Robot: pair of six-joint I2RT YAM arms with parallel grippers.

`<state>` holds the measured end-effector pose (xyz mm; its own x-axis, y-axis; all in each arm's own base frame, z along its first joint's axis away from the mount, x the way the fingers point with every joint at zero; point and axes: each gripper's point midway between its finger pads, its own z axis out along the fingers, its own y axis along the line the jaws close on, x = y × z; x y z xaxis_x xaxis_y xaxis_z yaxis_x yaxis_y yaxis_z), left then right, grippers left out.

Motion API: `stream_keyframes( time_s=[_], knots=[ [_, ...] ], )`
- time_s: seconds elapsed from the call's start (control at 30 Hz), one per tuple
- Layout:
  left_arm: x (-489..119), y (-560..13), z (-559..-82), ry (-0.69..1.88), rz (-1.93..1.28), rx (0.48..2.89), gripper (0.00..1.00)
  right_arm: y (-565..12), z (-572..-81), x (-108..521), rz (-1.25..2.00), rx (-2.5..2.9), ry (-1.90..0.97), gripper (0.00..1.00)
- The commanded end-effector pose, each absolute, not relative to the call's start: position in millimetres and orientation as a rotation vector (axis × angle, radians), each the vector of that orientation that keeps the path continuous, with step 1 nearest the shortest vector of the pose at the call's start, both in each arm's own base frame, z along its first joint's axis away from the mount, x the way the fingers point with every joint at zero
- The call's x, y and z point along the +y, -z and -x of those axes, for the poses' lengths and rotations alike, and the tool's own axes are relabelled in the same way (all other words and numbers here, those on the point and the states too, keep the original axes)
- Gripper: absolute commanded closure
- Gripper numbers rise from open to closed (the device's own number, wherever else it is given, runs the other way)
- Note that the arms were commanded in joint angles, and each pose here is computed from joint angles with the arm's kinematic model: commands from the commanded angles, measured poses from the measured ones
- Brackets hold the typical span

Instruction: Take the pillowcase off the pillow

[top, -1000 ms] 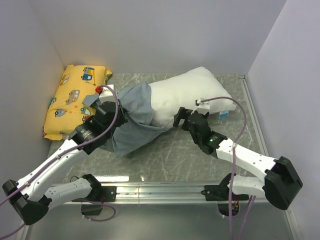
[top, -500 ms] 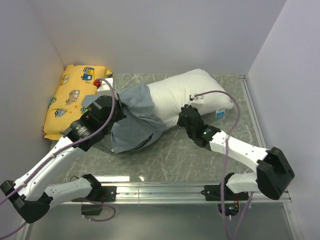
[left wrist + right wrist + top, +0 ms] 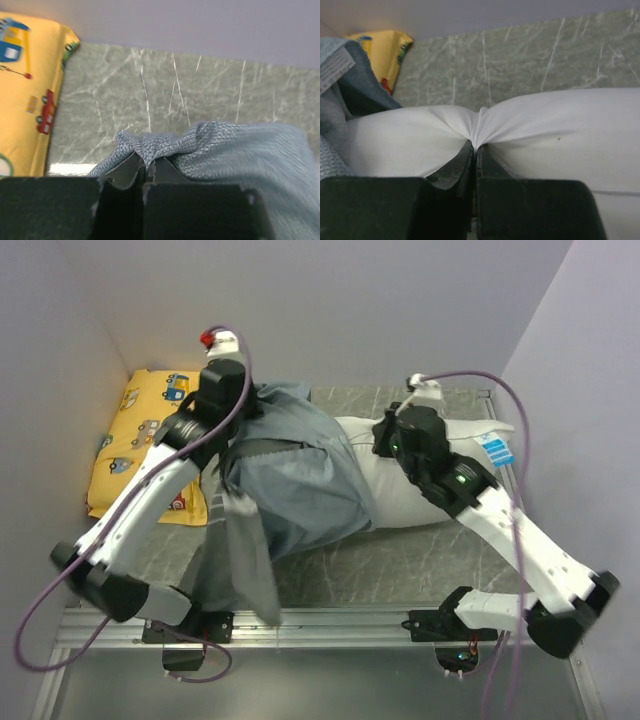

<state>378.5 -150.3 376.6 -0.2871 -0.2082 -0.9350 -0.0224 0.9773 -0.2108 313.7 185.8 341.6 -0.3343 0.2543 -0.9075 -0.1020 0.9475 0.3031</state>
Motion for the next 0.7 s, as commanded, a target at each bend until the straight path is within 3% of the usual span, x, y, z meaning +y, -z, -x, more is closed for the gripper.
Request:
stream_keyframes(
  time_s=[0.0,0.1,0.13,0.2,0.23,0.33,0.47,0.5,0.67],
  knots=[
    [-172.5,-359.6,-416.3,0.279,0.098,1.909,1.00,-255.4,-358.1,209.8,-0.068,2.060,-0.321,1.00],
    [-186.8,-346.2,-444.5,0.350,0.075,1.969,0.95,-178.7,-395.5,214.9,-0.101,2.206,-0.236,1.00],
    [-190.1,-338.4,-448.9,0.346,0.068,1.994,0.78,-132.6,-405.7,214.7,-0.103,2.310,-0.195,1.00],
    [-191.6,-356.7,-450.8,0.364,0.060,1.957,0.55,-105.5,-416.7,217.7,-0.103,2.355,-0.172,1.00],
    [-190.2,-373.1,-446.7,0.375,0.055,1.919,0.35,-80.1,-417.3,219.2,-0.101,2.399,-0.159,1.00],
    [-180.5,-418.5,-430.6,0.394,0.055,1.815,0.15,-49.8,-421.3,220.9,-0.134,2.432,-0.179,1.00],
    [-173.6,-436.8,-399.2,0.419,0.059,1.763,0.10,-50.5,-429.0,217.7,-0.169,2.399,-0.208,1.00],
    [-175.7,-418.7,-393.7,0.408,0.055,1.793,0.10,-56.0,-432.8,216.9,-0.175,2.385,-0.211,0.98],
    [-175.3,-388.2,-353.3,0.379,0.106,1.801,0.09,-89.7,-445.9,211.4,-0.171,2.340,-0.229,0.76]
  ],
)
